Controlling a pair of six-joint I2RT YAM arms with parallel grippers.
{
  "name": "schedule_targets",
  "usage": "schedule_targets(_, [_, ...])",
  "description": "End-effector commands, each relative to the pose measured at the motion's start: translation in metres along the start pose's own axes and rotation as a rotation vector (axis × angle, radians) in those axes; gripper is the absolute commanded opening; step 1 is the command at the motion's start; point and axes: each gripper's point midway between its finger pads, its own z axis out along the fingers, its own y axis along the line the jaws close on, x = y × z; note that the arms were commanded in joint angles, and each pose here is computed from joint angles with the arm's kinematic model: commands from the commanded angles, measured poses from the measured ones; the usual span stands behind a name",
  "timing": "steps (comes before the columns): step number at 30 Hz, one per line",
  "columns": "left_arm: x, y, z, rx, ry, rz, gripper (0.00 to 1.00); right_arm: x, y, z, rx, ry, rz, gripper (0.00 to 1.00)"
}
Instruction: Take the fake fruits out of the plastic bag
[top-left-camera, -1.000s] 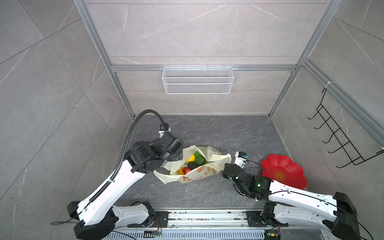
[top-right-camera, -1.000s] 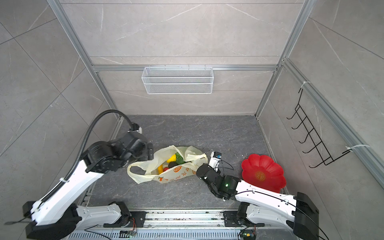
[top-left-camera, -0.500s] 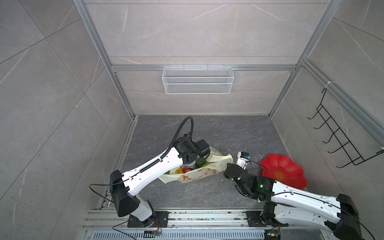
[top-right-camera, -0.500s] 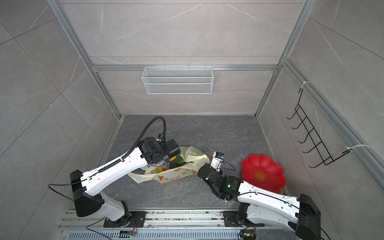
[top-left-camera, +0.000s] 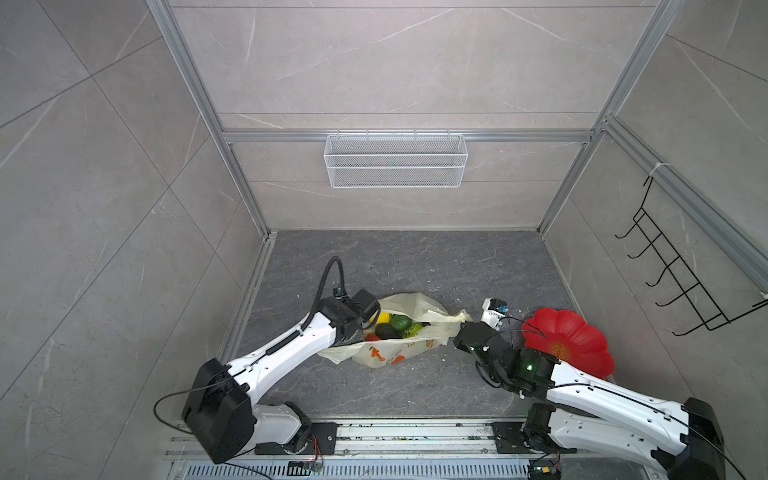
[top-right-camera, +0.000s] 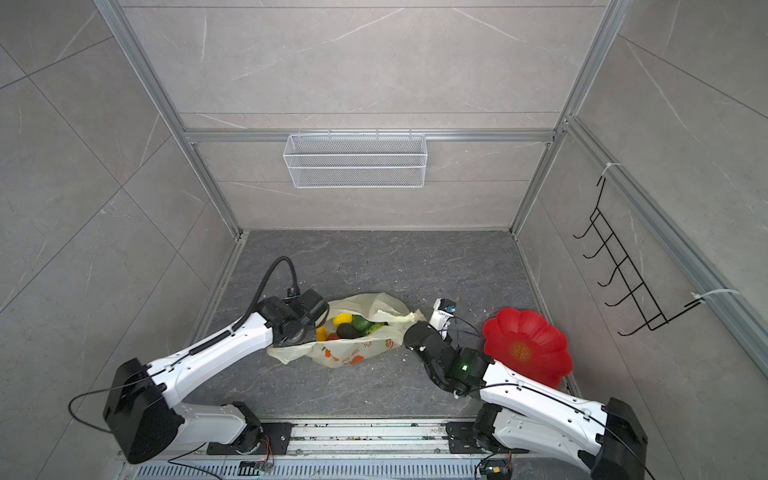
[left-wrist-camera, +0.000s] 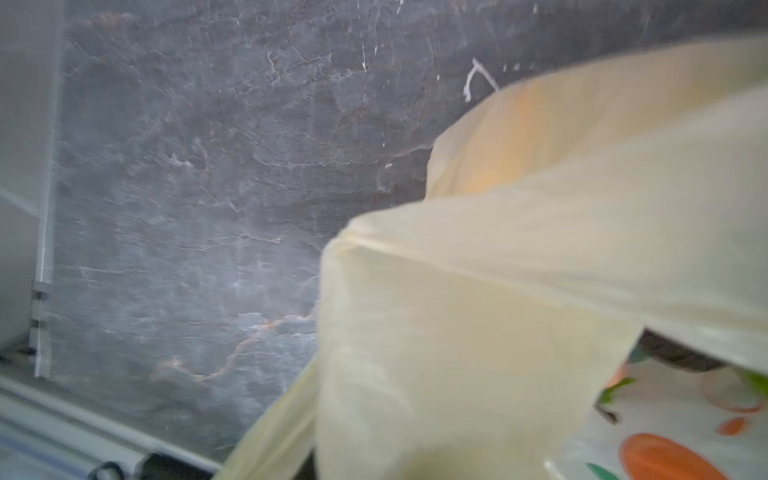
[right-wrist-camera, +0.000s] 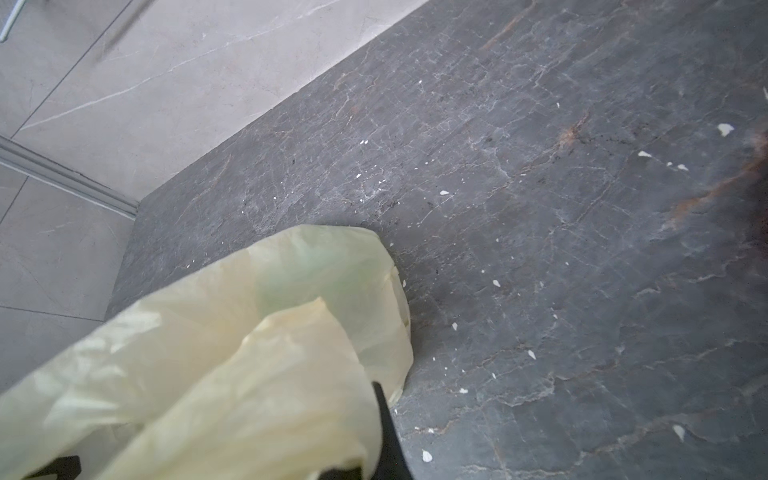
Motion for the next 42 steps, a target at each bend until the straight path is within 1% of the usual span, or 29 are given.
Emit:
schedule_targets(1, [-0.053,-0.028,-0.011,0.272,-0.176,-0.069,0.04,0.000,-0.016,0.010,-0.027,0.056,0.025,0.00])
schedule_targets(2, [-0.063,-0.023,-0.010,0.291,-0.203,-0.097,0.00,0.000,-0.022,0.014,-0.022,0.066,0.042,0.00])
schedule_targets(5, [-0.095,-0.013,-0.015,0.358,-0.281,-0.162,0.00,0.003,-0.036,0.024,-0.019,0.105,0.093,0.00])
schedule_targets(10, [-0.140,-0.015,-0.025,0.496,-0.345,-0.241,0.00,0.020,-0.051,0.044,0.012,0.190,0.165,0.00])
schedule_targets(13, [-0.147,-0.018,-0.024,0.511,-0.355,-0.240,0.00,0.025,-0.060,0.051,0.004,0.227,0.237,0.00])
schedule_targets(15, [-0.142,-0.021,-0.019,0.517,-0.334,-0.211,0.00,0.019,-0.056,0.050,-0.023,0.224,0.213,0.00])
schedule_targets(17, [-0.133,-0.026,-0.014,0.517,-0.306,-0.173,0.00,0.012,-0.047,0.045,-0.041,0.235,0.141,0.00])
schedule_targets(19, [-0.121,-0.032,-0.009,0.497,-0.288,-0.122,0.00,0.011,-0.036,0.042,-0.072,0.264,0.075,0.15])
schedule_targets(21, [-0.108,-0.037,-0.005,0.467,-0.270,-0.069,0.00,0.006,-0.026,0.035,-0.082,0.268,-0.001,0.32])
schedule_targets(24, [-0.094,-0.035,0.002,0.443,-0.254,-0.050,0.00,0.000,-0.018,0.021,-0.049,0.261,-0.130,0.53])
schedule_targets(27, [-0.087,-0.027,0.005,0.418,-0.263,-0.055,0.00,-0.011,-0.013,-0.002,0.035,0.213,-0.285,0.67])
schedule_targets(30, [-0.083,-0.022,0.006,0.403,-0.276,-0.058,0.00,-0.025,-0.007,-0.031,0.113,0.157,-0.421,0.71])
schedule_targets(36, [-0.085,-0.020,0.001,0.411,-0.295,-0.062,0.00,-0.053,-0.004,-0.080,0.249,0.064,-0.600,0.75])
schedule_targets(37, [-0.085,-0.020,0.000,0.413,-0.299,-0.063,0.00,-0.056,-0.001,-0.088,0.248,0.052,-0.631,0.75])
schedule_targets(39, [-0.085,-0.020,-0.001,0.413,-0.302,-0.065,0.00,-0.054,0.018,-0.101,0.185,0.043,-0.706,0.75])
schedule_targets(42, [-0.086,-0.019,0.000,0.406,-0.298,-0.067,0.00,-0.028,0.059,-0.122,0.041,0.049,-0.838,0.74])
